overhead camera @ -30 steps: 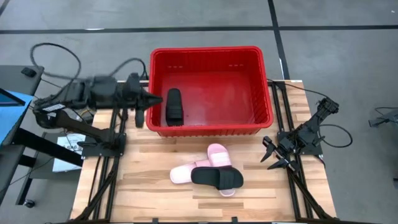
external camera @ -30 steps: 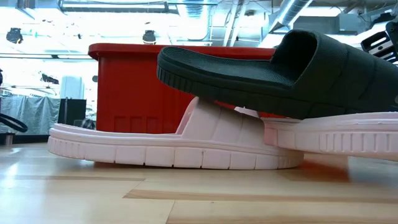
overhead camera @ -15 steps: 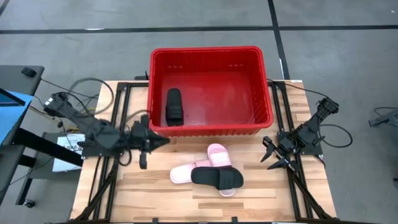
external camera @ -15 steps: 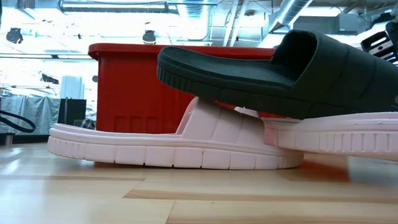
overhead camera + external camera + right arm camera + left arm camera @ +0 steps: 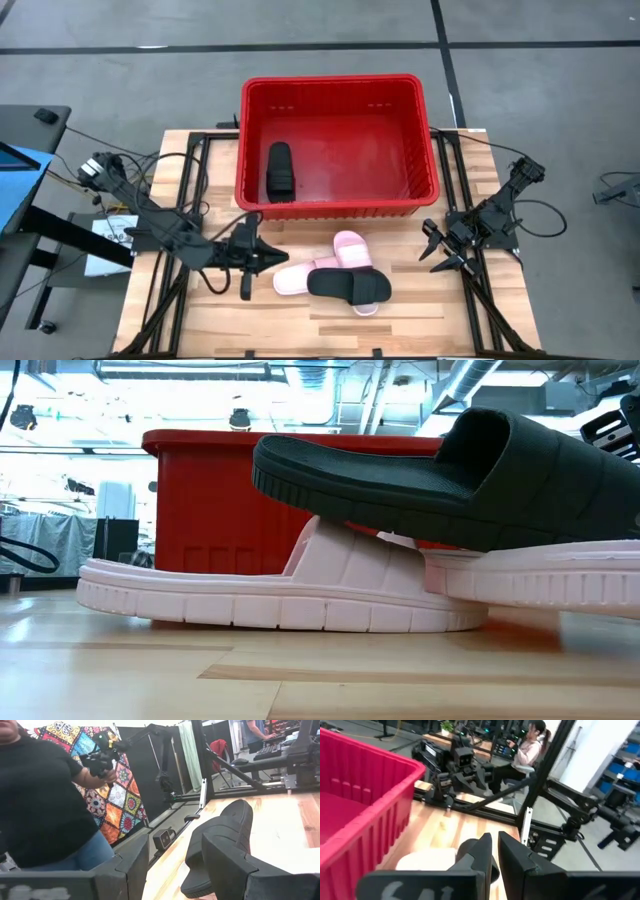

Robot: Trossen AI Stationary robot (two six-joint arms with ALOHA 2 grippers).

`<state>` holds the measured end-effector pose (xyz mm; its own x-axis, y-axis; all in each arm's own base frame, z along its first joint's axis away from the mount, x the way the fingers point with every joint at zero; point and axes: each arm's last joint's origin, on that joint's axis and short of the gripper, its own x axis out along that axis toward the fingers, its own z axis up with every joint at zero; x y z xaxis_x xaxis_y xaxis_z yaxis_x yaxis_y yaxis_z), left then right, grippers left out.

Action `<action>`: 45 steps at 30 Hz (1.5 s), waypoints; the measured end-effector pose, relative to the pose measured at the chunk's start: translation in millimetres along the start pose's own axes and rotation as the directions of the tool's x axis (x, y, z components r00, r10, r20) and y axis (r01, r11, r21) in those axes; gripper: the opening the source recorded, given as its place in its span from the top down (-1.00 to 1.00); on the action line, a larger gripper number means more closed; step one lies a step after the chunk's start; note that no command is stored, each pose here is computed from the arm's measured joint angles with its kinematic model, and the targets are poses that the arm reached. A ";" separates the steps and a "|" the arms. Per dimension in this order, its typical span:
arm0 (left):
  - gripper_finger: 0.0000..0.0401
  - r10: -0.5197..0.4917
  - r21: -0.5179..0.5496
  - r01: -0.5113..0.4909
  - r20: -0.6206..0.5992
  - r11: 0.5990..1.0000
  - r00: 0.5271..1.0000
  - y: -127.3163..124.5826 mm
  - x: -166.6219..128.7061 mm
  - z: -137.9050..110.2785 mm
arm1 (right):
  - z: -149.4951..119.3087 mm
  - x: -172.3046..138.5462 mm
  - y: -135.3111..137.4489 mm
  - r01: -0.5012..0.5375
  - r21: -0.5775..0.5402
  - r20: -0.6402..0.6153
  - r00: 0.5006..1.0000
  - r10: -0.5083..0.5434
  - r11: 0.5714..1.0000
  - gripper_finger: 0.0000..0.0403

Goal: Pick and place slides into bin
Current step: Put the black slide into the red container

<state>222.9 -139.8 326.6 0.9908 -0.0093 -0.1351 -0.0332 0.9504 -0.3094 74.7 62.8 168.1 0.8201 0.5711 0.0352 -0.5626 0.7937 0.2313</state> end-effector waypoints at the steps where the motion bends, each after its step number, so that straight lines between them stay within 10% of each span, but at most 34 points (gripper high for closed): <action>1: 0.90 -0.002 0.004 0.002 -0.005 1.000 1.000 -0.3 0.6 -0.9 | 0.1 0.0 0.0 0.000 0.000 0.001 1.000 0.000 1.000 0.14; 15: 0.90 -0.079 0.286 0.088 -0.042 0.954 0.996 -3.2 2.8 -3.9 | 0.0 0.0 0.0 0.000 0.000 0.000 1.000 0.000 1.000 0.14; 27: 0.90 0.008 0.324 0.014 -0.067 0.946 0.998 2.0 3.8 -8.8 | 0.1 0.0 0.0 0.000 0.000 0.000 1.000 0.000 1.000 0.14; 35: 0.90 0.061 -0.129 -0.069 -0.062 0.989 0.996 12.7 10.0 -5.7 | 0.1 0.0 0.1 -0.001 0.000 0.000 1.000 0.001 1.000 0.14; 45: 0.68 0.099 -0.339 -0.131 -0.110 0.932 0.989 2.2 35.8 -16.3 | 0.1 0.0 0.0 0.000 0.000 0.000 1.000 0.000 1.000 0.14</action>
<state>256.2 -143.1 305.8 0.9622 0.0503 -0.2676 -0.2049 0.7811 -0.5898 74.7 62.8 168.2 0.8201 0.5712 0.0356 -0.5628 0.7936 0.2312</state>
